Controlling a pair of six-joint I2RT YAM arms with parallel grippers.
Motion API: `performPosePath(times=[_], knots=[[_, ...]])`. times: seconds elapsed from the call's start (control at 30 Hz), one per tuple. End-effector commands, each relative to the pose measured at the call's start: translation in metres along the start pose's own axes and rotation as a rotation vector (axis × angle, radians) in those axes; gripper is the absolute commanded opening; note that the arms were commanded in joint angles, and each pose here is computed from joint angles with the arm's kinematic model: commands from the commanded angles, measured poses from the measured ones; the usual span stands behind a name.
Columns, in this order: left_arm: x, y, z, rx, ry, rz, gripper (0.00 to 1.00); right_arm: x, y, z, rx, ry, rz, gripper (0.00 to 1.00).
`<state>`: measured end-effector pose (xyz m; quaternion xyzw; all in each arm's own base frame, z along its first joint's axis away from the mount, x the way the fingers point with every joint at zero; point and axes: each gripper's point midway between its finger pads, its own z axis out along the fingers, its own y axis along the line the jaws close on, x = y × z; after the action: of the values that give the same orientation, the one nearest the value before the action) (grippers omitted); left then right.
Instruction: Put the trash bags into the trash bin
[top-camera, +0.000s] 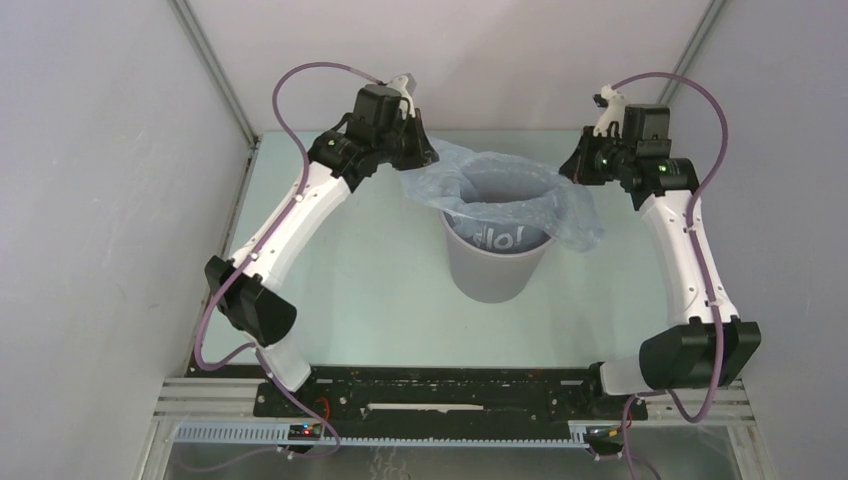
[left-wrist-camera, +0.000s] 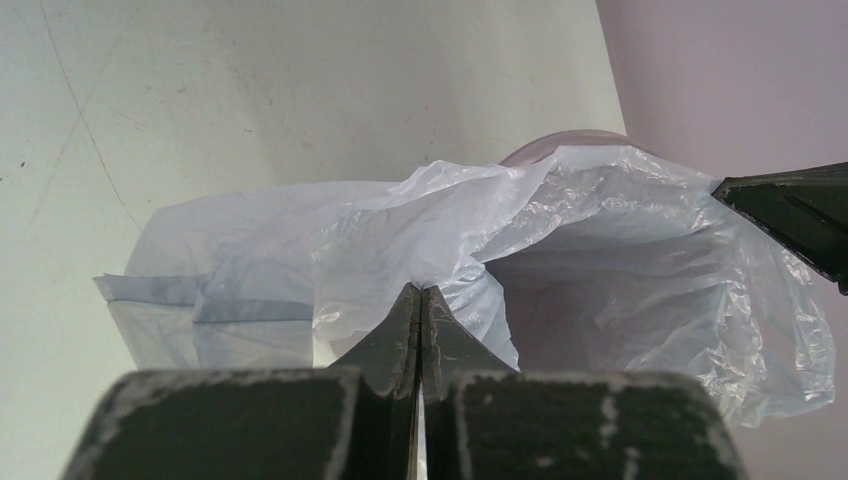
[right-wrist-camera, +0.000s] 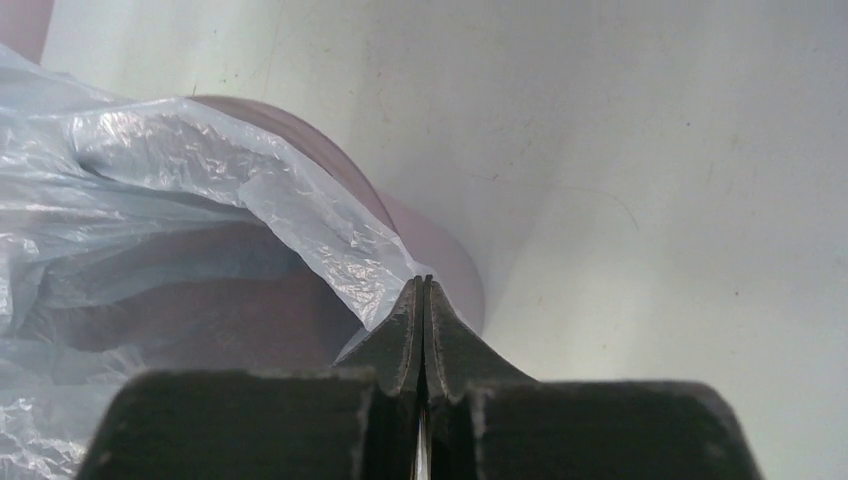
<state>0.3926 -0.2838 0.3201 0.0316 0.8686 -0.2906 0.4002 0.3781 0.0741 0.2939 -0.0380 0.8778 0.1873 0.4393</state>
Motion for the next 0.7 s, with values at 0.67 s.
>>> performPosePath(times=[0.67], knots=[[0.043, 0.054, 0.003, -0.13, 0.089, -0.122, 0.0, 0.007, -0.009, 0.045, -0.006, 0.06, 0.08, 0.01]])
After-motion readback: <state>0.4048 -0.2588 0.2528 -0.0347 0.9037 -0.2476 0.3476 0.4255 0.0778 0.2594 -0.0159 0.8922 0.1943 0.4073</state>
